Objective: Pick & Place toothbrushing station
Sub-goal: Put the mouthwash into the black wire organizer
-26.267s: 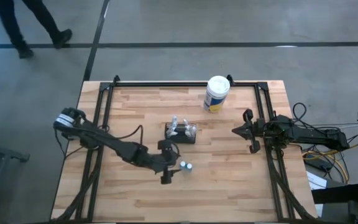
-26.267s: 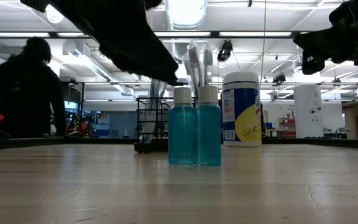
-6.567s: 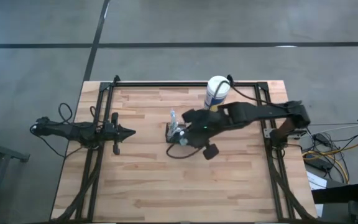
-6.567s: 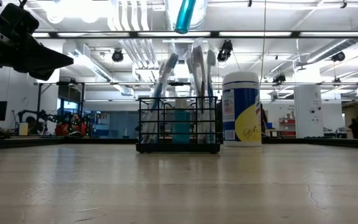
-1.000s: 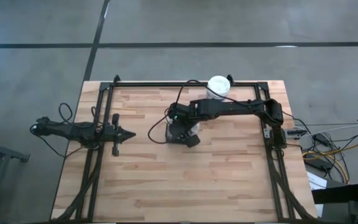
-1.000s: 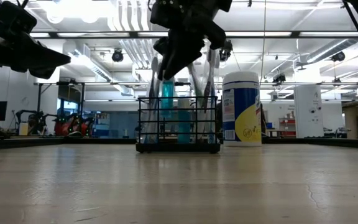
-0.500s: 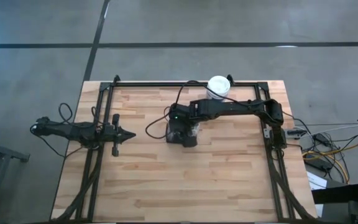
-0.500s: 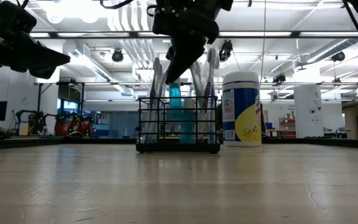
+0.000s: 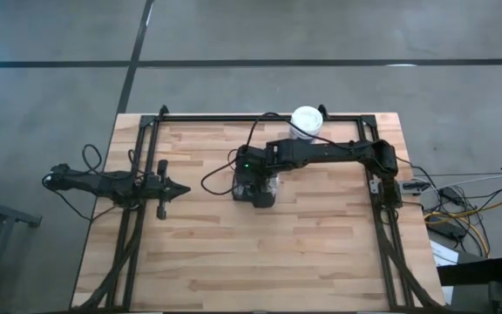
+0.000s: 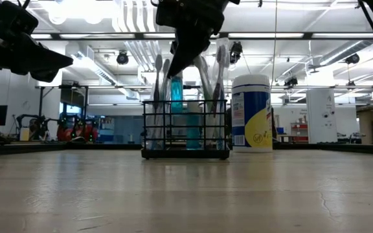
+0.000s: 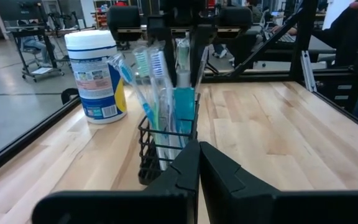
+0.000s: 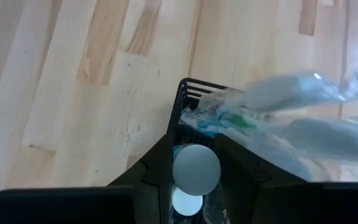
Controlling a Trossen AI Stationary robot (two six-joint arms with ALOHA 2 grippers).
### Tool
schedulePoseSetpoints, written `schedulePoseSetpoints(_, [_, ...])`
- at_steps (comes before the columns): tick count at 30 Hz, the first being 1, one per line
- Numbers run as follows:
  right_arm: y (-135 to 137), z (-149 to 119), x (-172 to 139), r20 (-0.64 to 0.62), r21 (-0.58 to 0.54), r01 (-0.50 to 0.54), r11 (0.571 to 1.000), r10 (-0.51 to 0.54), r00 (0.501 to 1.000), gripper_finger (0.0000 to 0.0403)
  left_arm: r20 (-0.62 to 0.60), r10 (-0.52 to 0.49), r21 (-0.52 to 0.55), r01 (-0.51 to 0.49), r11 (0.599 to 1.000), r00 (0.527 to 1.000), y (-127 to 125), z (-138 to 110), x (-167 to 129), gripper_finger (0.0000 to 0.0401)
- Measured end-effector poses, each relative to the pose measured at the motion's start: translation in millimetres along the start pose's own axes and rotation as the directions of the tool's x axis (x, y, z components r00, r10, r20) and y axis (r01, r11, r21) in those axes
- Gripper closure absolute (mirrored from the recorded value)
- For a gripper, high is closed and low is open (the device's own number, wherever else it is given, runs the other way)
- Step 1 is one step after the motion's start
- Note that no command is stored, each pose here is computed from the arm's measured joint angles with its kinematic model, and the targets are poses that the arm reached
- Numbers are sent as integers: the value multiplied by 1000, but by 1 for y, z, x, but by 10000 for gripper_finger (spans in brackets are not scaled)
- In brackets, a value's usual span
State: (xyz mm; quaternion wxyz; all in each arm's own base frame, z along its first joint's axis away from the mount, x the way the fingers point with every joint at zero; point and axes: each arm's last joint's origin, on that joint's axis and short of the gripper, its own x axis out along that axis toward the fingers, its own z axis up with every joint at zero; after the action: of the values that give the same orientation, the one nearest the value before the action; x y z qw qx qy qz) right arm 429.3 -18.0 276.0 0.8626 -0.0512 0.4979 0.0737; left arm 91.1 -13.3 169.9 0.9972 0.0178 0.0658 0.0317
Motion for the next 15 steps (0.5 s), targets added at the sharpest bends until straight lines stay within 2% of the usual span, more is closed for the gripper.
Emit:
schedulePoseSetpoints(10, [1,-2,2,-29,107,7,994,-4,1000,312,1,-6,0,6,1000,1000,0,0,0,387])
schedulePoseSetpoints(15, [1,-7,8,-50,126,16,992,-10,999,312,0,-7,0,7,1000,1000,0,0,0,387])
